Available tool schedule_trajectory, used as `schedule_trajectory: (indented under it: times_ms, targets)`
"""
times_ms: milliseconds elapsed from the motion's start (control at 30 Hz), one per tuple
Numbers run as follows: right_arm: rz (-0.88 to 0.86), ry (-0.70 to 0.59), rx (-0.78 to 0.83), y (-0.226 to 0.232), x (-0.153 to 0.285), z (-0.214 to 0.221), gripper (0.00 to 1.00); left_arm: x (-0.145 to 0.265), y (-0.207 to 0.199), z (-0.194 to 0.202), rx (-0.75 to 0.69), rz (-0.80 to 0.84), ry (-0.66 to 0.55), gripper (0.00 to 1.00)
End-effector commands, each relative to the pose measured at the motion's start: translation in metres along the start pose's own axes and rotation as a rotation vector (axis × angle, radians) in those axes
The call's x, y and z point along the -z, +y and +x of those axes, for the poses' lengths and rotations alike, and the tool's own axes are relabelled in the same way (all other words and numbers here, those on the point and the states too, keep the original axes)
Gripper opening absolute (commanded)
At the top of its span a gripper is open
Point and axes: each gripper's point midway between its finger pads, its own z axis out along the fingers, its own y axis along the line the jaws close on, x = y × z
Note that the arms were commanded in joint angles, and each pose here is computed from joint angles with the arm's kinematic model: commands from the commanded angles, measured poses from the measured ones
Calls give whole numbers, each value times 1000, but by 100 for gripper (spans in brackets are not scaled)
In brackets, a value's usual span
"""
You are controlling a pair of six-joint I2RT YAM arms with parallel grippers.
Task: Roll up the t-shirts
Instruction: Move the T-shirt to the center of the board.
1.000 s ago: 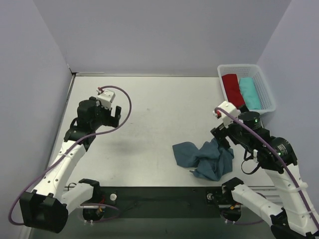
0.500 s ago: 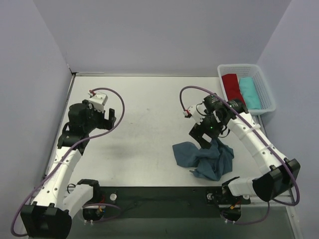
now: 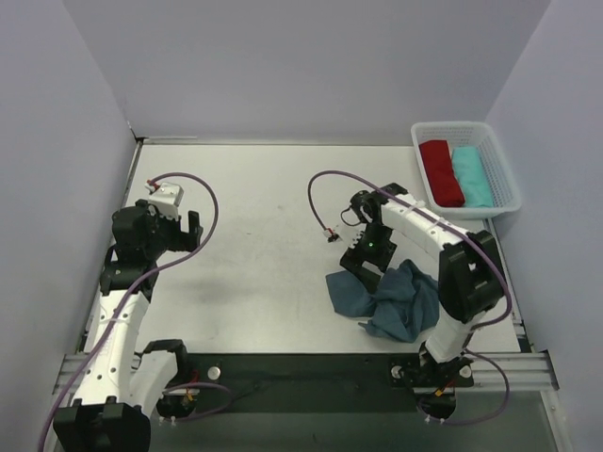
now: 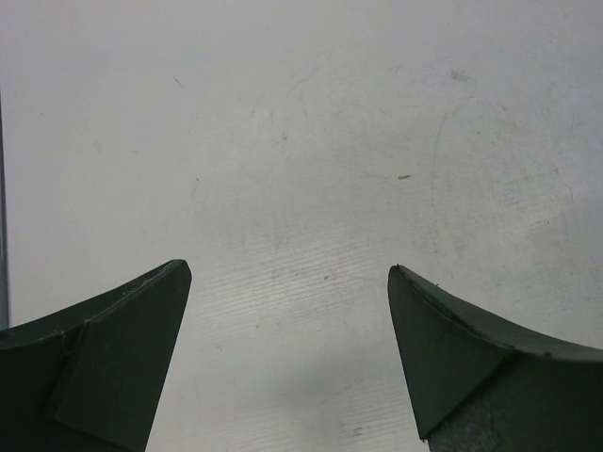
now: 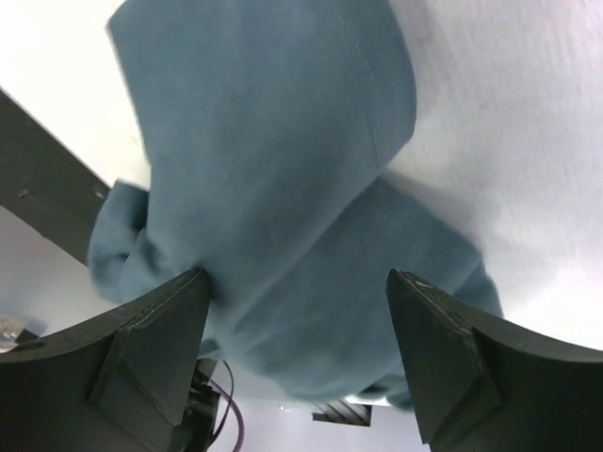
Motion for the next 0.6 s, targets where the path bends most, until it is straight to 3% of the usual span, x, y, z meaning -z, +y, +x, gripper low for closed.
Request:
schedule_trajectory:
  times_ms: [0,33,100,133,200,300,400,433,567]
  targets:
    - [23,91,21,-14,-9,-8,72,5,-1,-12,-6,17,-43,97]
    - [31,92,29,-16,-8,-12,68,5,-1,-14,-10,15,-46,97]
    - [58,105,57,-22,-4,-23,46,5,2,-16,-18,8,-47,97]
    - [63,111,69,-24,-1,-26,21,6,2,-18,-22,7,-50,97]
    - [93,67,86,-29,14,-43,4,5,3,-23,-27,7,-59,97]
    - [135,-70,85,-26,52,-73,0,5,3,-31,-30,8,-73,97]
    - [216,-366,91,-15,141,-128,0,1,5,-36,-31,9,-76,97]
    - [269,-516,95,-8,189,-148,0,0,5,-37,-32,10,-77,97]
    - [377,-823,122,13,287,-168,0,-4,6,-48,-6,13,-100,97]
